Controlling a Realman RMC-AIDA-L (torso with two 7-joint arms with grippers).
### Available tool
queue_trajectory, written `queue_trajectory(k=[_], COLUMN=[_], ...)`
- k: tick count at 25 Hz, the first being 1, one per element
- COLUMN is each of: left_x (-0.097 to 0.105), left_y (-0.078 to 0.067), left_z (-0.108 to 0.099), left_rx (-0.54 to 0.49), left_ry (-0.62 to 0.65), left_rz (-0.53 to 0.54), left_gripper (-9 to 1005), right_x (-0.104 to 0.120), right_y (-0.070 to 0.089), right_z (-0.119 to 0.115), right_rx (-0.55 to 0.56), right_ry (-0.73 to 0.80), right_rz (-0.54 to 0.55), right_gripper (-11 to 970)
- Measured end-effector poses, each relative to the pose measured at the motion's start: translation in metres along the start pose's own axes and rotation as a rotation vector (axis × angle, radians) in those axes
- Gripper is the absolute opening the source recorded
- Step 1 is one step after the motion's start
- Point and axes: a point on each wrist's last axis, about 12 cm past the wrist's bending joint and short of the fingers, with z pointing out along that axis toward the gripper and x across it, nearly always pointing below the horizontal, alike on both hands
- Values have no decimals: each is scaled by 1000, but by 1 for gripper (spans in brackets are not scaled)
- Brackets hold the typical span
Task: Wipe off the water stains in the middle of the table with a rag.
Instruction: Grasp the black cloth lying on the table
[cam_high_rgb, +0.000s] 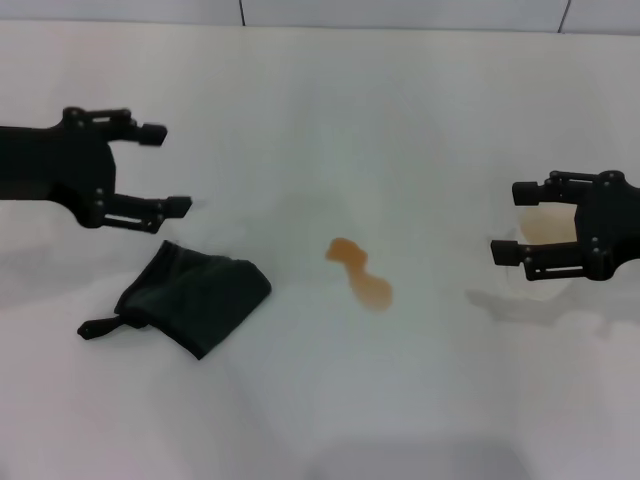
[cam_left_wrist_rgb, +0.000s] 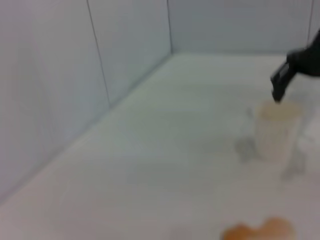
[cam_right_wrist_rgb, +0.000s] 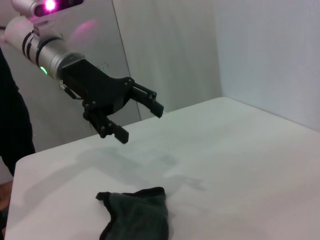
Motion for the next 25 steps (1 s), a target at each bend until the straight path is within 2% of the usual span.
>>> queue_trajectory(k=[7, 12, 19, 25], left_x=[-24, -35, -36, -26], left_y=[2, 4, 6, 6], left_z=[9, 14, 17, 32], left_rx=[106, 160, 184, 217], left_ry=[296, 426, 496, 502], left_rz=[-32, -49, -72, -90], left_gripper=[800, 800, 798, 797], right_x=[-2, -4, -5, -5], right_y=[2, 3, 7, 7], right_z=[3, 6, 10, 12], right_rx=[-17, -32, -54, -58], right_ry=[-23, -36, -41, -40], right_rz=[1, -2, -9, -10], right_gripper=[833, 831, 829, 828])
